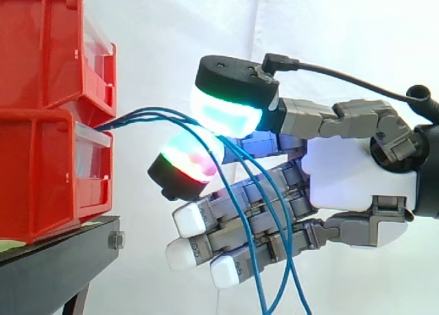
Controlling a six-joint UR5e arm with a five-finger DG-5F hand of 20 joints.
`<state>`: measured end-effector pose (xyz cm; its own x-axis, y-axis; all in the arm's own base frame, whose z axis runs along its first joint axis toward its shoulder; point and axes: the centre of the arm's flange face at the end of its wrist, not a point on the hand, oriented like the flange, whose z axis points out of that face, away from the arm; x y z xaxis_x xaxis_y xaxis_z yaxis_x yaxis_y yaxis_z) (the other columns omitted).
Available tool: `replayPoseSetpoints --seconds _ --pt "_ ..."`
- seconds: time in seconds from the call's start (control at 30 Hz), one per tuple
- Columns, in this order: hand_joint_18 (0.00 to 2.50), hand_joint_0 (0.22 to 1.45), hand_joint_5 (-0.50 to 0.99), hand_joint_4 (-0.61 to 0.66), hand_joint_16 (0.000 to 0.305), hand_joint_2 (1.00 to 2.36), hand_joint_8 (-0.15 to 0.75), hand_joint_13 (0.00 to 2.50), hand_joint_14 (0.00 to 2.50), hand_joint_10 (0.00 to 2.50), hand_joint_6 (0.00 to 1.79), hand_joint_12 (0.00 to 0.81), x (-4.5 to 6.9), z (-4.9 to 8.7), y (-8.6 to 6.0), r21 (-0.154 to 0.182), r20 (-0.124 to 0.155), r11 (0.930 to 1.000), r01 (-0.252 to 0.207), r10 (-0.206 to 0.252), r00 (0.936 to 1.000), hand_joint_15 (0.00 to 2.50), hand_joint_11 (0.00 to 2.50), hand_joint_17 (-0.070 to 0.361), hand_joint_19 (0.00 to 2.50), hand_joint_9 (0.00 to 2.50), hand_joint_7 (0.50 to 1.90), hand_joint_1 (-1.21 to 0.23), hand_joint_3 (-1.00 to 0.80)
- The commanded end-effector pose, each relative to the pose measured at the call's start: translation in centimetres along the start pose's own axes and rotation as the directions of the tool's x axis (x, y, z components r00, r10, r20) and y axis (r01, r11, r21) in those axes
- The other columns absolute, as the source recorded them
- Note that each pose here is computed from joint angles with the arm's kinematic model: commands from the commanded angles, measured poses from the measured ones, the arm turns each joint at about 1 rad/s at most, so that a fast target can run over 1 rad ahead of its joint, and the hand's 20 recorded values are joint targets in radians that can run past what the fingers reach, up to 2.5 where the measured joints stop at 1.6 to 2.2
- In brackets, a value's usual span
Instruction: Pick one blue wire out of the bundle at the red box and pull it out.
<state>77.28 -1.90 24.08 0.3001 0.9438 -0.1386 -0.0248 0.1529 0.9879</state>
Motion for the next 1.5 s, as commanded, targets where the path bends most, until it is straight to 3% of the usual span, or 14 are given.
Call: replayPoseSetpoints --seconds 0.0,0.1,0.27,0.43,0.8,0.87,0.93,1.0,1.1,1.27,1.47 --pt "0.67 0.64 -0.21 0.07 0.060 1.02 0.350 0.71 0.01 0.01 0.94 0.437 0.0 0.0 0.1 0.008 -0.002 1.0000 -0.005 0.005 1.0000 0.38 0.57 0.135 0.48 0.81 1.08 -0.69 -0.13" --pt "0.69 0.70 -0.23 0.08 0.058 1.02 0.338 0.71 0.01 0.01 0.95 0.428 0.0 -0.1 0.0 0.015 -0.005 0.9998 -0.010 0.010 0.9999 0.37 0.59 0.131 0.44 0.77 1.07 -0.77 -0.12" --pt "0.71 0.72 -0.22 0.19 0.058 1.00 0.327 0.72 0.01 0.02 0.90 0.423 -0.1 -0.3 0.1 0.028 -0.011 0.9994 -0.021 0.021 0.9997 0.36 0.58 0.131 0.41 0.78 0.91 -0.80 -0.49" --pt "0.70 0.64 -0.20 0.18 0.057 1.00 0.314 0.72 0.01 0.01 0.88 0.418 -0.5 -0.7 1.2 0.051 -0.018 0.9986 -0.015 0.016 0.9997 0.36 0.55 0.129 0.45 0.83 1.00 -0.69 -0.50" --pt "0.68 0.57 -0.19 0.20 0.058 1.00 0.346 0.73 0.02 0.01 0.90 0.430 -0.6 -0.9 1.3 0.062 -0.019 0.9980 -0.009 0.010 0.9998 0.39 0.57 0.131 0.50 0.87 0.99 -0.45 -0.50" --pt "0.67 0.59 -0.19 0.21 0.058 1.00 0.347 0.73 0.01 0.02 0.90 0.430 -0.6 -0.9 1.4 0.061 -0.019 0.9981 -0.009 0.011 0.9998 0.40 0.60 0.130 0.50 0.86 1.05 -0.55 -0.44" --pt "0.67 0.61 -0.20 0.20 0.058 1.01 0.351 0.73 0.01 0.01 0.92 0.431 -0.6 -0.9 1.3 0.062 -0.019 0.9980 -0.009 0.010 0.9998 0.40 0.61 0.130 0.49 0.85 1.03 -0.66 -0.33" --pt "0.68 0.62 -0.20 0.17 0.058 1.01 0.348 0.73 0.02 0.01 0.92 0.426 -0.6 -0.8 1.4 0.061 -0.019 0.9981 -0.009 0.011 0.9998 0.40 0.62 0.130 0.48 0.83 1.06 -0.70 -0.31" --pt "0.69 0.65 -0.21 0.11 0.058 1.01 0.338 0.73 0.01 0.01 0.95 0.425 -0.6 -0.8 1.4 0.061 -0.019 0.9981 -0.009 0.011 0.9998 0.39 0.62 0.130 0.46 0.80 0.98 -0.75 -0.31" --pt "0.70 0.69 -0.22 0.07 0.057 1.01 0.329 0.73 0.02 0.01 0.95 0.422 -0.6 -0.8 1.5 0.061 -0.019 0.9981 -0.009 0.011 0.9998 0.38 0.62 0.129 0.45 0.80 0.94 -0.76 -0.41" --pt "0.67 0.59 -0.20 0.12 0.057 1.00 0.325 0.73 0.01 0.01 0.90 0.417 -0.6 -0.8 1.6 0.059 -0.019 0.9982 -0.010 0.011 0.9998 0.40 0.57 0.129 0.51 0.84 0.94 -0.49 -0.50"
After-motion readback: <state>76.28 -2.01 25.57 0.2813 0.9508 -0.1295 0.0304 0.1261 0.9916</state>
